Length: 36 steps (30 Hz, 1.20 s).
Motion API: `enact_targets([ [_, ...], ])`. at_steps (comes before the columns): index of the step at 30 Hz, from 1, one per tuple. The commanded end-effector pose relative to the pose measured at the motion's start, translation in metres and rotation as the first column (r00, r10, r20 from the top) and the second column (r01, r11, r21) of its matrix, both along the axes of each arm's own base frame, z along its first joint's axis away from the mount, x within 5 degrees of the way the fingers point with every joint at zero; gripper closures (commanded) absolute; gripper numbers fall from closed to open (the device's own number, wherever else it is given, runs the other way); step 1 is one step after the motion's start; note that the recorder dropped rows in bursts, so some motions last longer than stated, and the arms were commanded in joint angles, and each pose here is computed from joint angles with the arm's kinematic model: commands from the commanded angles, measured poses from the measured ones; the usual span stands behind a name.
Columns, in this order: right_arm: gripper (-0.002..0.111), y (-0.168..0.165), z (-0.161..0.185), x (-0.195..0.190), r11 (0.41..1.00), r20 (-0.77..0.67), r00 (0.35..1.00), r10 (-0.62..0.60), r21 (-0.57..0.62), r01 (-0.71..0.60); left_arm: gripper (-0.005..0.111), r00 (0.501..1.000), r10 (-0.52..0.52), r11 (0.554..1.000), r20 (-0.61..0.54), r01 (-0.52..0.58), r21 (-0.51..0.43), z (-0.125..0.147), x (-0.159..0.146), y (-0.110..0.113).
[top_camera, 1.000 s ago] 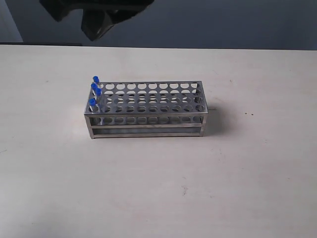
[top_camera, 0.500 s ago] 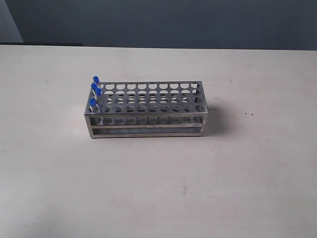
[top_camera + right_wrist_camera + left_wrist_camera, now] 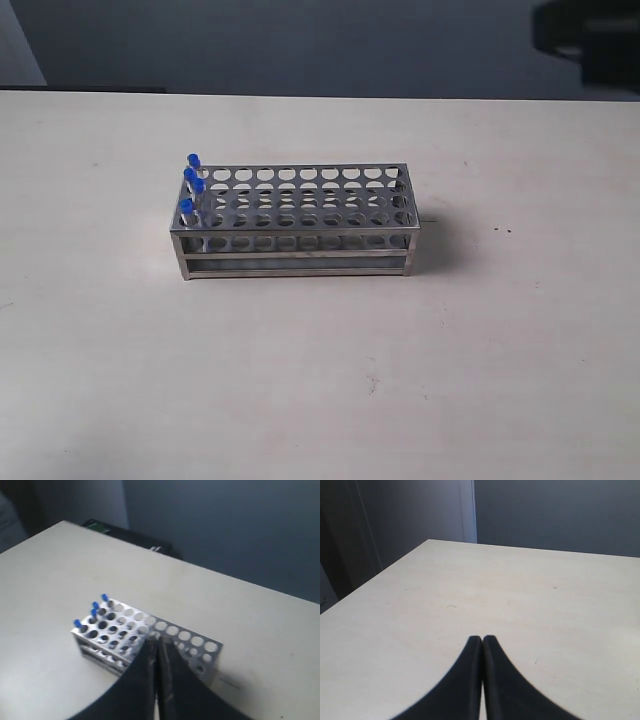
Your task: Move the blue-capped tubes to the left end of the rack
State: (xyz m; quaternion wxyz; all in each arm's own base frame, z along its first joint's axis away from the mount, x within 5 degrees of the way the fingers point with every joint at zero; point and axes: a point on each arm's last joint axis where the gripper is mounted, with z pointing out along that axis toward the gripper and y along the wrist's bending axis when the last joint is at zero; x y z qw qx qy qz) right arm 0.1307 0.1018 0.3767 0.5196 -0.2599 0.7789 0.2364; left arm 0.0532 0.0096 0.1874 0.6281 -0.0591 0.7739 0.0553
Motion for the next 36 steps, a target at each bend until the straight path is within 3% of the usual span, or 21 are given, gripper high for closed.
enact_targets([
  [1, 0.109, -0.042, -0.066, -0.024, 0.975, 0.082, 0.975, -0.207, 0.096, 0.199, 0.106, 1.000, -0.005, 1.000, 0.005, 0.006, -0.006, 0.000, 0.001, 0.000],
  [7, 0.109, -0.078, -0.148, -0.055, 0.884, 0.091, 0.882, -0.462, 0.136, 0.448, 0.106, 1.000, -0.005, 1.000, 0.005, 0.006, -0.006, 0.000, 0.001, 0.000],
  [10, 0.109, -0.086, -0.168, -0.063, 0.838, 0.108, 0.834, -0.541, 0.144, 0.526, 0.106, 1.000, -0.005, 1.000, 0.005, 0.006, -0.006, 0.000, 0.001, 0.000],
  [13, 0.109, -0.089, -0.181, -0.069, 0.833, 0.165, 0.817, -0.553, 0.114, 0.541, 0.106, 1.000, -0.005, 1.000, 0.005, 0.006, -0.006, 0.000, 0.001, 0.000],
  [18, 0.109, -0.087, -0.182, -0.076, 0.859, 0.251, 0.824, -0.508, 0.071, 0.508, 0.106, 1.000, -0.005, 1.000, 0.005, 0.006, -0.006, 0.000, 0.001, 0.000],
  [36, 0.109, -0.086, -0.183, -0.076, 0.861, 0.228, 0.831, -0.508, 0.091, 0.501, 0.106, 1.000, -0.005, 1.000, 0.005, 0.006, -0.006, 0.000, 0.001, 0.000],
])
